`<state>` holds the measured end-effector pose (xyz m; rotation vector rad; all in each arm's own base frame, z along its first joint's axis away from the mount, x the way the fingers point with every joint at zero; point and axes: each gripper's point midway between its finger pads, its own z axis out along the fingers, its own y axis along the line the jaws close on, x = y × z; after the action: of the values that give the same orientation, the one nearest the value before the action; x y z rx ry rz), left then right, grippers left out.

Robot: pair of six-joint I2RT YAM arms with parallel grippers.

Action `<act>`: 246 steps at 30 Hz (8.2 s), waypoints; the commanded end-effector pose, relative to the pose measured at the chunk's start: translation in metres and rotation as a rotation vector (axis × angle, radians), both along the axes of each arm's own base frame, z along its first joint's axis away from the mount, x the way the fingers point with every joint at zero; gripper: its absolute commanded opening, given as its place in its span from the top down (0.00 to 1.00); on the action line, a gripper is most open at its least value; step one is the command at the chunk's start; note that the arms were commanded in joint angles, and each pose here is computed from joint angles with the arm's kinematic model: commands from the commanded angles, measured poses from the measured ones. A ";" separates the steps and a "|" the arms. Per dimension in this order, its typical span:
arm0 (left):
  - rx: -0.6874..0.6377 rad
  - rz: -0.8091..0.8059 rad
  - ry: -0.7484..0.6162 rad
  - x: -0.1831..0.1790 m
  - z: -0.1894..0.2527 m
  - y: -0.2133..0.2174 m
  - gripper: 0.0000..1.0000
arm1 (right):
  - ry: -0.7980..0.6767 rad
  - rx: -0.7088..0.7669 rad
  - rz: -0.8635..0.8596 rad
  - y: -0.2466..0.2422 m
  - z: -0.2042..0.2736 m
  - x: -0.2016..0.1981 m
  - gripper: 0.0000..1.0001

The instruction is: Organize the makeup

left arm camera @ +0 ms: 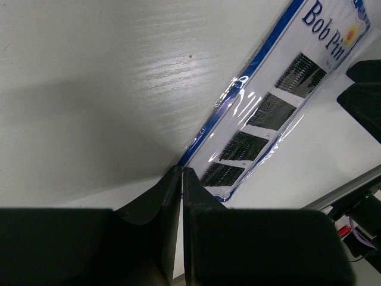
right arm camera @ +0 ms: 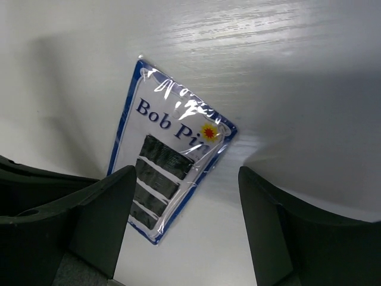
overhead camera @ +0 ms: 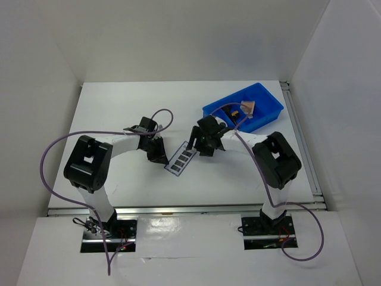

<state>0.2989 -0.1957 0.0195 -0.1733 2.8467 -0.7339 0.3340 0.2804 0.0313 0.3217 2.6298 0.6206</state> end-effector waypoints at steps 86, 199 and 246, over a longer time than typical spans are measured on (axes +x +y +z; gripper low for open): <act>0.026 0.293 -0.283 0.065 0.129 0.106 0.79 | 0.018 -0.482 0.167 0.072 -0.065 -0.027 0.00; -0.001 0.296 -0.224 0.065 0.114 0.130 0.79 | -0.736 -1.361 -0.346 -0.369 0.188 0.260 0.51; 0.017 0.281 -0.236 0.067 0.116 0.118 0.79 | -0.481 -0.463 -0.431 -0.380 0.137 0.315 0.13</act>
<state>0.3593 -0.0753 0.1266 -0.4620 2.5627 -0.6255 0.6513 -0.1210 0.1968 0.4571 1.9811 -0.2342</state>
